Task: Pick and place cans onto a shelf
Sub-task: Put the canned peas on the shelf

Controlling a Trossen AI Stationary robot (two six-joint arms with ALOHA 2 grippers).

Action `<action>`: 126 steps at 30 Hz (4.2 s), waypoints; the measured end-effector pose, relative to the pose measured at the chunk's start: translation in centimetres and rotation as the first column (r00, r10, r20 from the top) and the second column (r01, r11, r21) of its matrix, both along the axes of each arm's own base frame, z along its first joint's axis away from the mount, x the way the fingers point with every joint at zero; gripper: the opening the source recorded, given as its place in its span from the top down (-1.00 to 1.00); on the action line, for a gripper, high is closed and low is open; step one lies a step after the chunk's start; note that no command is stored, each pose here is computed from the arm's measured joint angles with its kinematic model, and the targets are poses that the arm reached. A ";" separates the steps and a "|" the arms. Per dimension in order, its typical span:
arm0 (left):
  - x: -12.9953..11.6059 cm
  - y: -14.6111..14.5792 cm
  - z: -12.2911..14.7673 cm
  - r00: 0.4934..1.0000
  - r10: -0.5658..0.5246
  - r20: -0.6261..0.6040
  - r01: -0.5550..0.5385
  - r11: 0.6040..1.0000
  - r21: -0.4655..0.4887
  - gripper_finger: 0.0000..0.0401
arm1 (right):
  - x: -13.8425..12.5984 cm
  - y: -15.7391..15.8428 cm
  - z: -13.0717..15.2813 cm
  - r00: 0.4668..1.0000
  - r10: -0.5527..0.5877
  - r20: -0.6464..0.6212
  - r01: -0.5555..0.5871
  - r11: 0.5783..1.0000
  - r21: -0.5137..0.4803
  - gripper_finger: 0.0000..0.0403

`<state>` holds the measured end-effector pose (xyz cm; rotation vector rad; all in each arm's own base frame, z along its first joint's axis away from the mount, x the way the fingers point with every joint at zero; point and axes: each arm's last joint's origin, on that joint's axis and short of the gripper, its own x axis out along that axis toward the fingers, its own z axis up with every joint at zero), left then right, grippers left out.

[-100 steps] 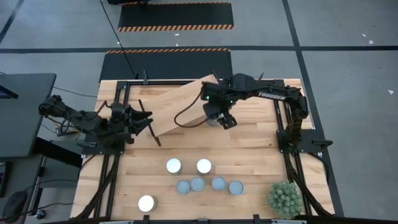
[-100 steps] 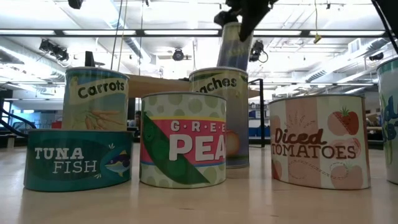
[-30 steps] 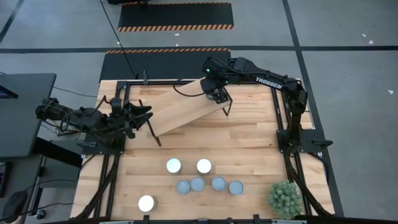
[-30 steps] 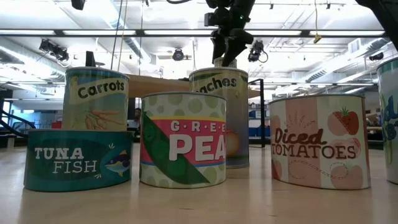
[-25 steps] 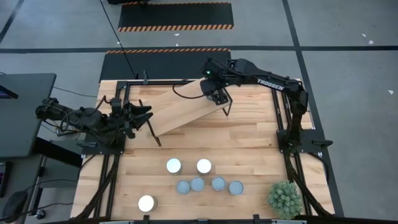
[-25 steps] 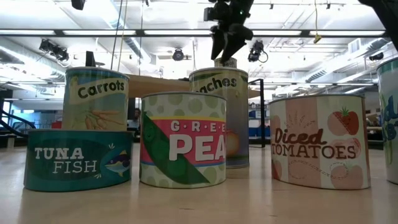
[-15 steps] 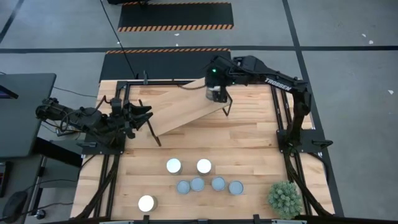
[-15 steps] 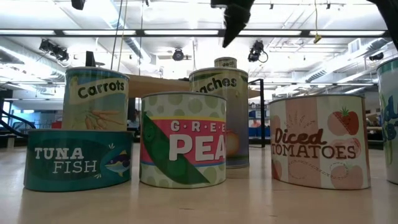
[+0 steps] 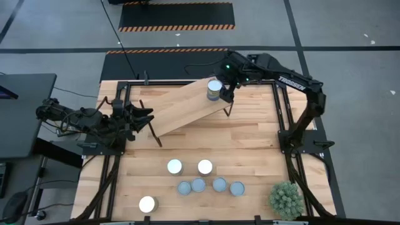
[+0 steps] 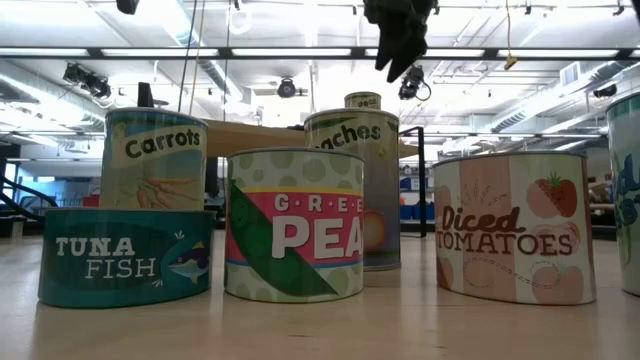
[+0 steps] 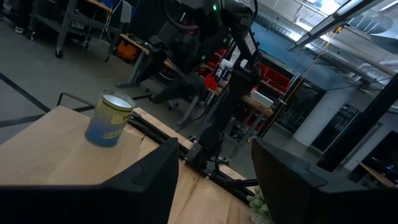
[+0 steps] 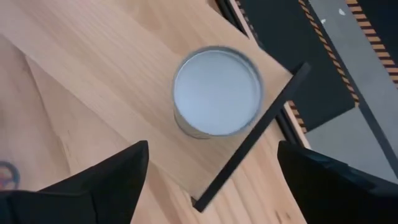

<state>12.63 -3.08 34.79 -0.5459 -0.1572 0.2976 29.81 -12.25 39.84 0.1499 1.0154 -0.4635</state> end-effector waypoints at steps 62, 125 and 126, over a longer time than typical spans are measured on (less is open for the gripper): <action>0.0 0.0 -0.1 1.000 0.001 -0.005 -0.001 1.000 0.002 -0.04 | 0.7 2.6 -9.6 0.972 -0.095 0.214 0.127 0.982 -0.143 -0.01; 0.0 0.0 0.0 1.000 0.009 -0.003 -0.009 1.000 -0.005 -0.04 | 1.7 -0.9 -10.7 0.898 -0.288 0.333 0.333 0.939 -0.086 0.14; 0.0 0.0 0.0 1.000 0.009 -0.003 -0.009 1.000 -0.005 -0.04 | 1.7 -0.9 -10.7 0.898 -0.287 0.333 0.332 0.939 -0.086 0.14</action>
